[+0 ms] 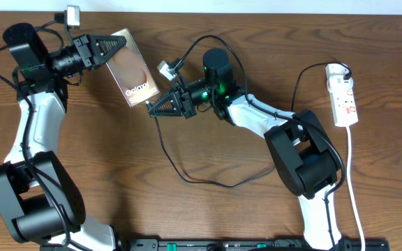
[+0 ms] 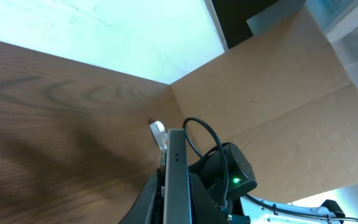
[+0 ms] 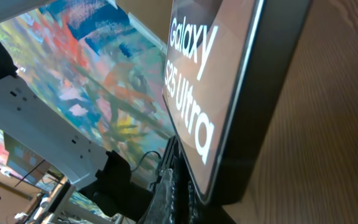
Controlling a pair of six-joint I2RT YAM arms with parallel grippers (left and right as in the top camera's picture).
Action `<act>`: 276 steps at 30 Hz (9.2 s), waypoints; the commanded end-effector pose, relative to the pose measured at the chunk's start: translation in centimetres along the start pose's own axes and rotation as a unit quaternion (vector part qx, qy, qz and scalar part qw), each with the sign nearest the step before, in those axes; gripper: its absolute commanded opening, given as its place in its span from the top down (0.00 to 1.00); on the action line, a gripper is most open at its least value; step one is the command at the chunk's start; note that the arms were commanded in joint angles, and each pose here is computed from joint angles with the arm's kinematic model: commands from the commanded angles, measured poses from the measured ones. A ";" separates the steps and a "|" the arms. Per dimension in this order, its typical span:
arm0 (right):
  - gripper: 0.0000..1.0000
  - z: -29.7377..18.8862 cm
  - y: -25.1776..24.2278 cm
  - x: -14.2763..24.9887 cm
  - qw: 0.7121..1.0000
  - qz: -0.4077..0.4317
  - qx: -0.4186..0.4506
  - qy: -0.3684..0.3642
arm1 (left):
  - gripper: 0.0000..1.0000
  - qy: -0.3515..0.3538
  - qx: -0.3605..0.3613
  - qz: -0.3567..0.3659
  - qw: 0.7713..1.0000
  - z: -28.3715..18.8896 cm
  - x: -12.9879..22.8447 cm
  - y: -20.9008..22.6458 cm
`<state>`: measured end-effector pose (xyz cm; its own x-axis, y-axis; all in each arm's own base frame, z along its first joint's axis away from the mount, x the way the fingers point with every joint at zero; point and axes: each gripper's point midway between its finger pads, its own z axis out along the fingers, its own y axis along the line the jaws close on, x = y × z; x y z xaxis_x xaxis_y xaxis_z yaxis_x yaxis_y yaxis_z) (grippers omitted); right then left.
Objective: Plug charger to phone and switch on socket
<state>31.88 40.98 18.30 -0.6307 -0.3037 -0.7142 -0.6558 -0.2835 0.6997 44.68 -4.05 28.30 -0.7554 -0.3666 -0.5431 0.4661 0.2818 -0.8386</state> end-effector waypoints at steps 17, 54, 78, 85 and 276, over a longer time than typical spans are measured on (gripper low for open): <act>0.99 0.4 0.3 -0.2 1.000 -0.011 -0.003 0.002 | 0.93 0.026 0.026 -0.001 0.999 0.4 0.9 -1.0; 0.99 0.4 0.3 -0.2 1.000 -0.013 -0.003 0.001 | 0.92 0.047 0.049 0.027 0.997 0.4 1.7 -1.8; 0.99 0.2 0.4 -0.5 1.000 -0.015 -0.002 -0.002 | 0.93 0.047 0.045 0.027 0.998 1.3 1.8 -1.8; 0.99 -0.4 0.2 -0.7 1.000 -0.015 0.003 -0.006 | 0.93 0.047 0.045 0.025 0.998 1.3 1.8 -1.8; 0.01 -5.9 -1.3 -3.6 0.996 0.025 0.049 -0.068 | 0.92 -0.079 -0.199 -0.126 0.969 -9.2 1.9 9.7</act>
<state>37.70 37.10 18.98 -0.7305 -0.1803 -0.6587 -0.6398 -0.1567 0.7524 43.47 5.07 22.53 -0.7518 -0.5896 -0.2954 0.1066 0.3334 -0.9367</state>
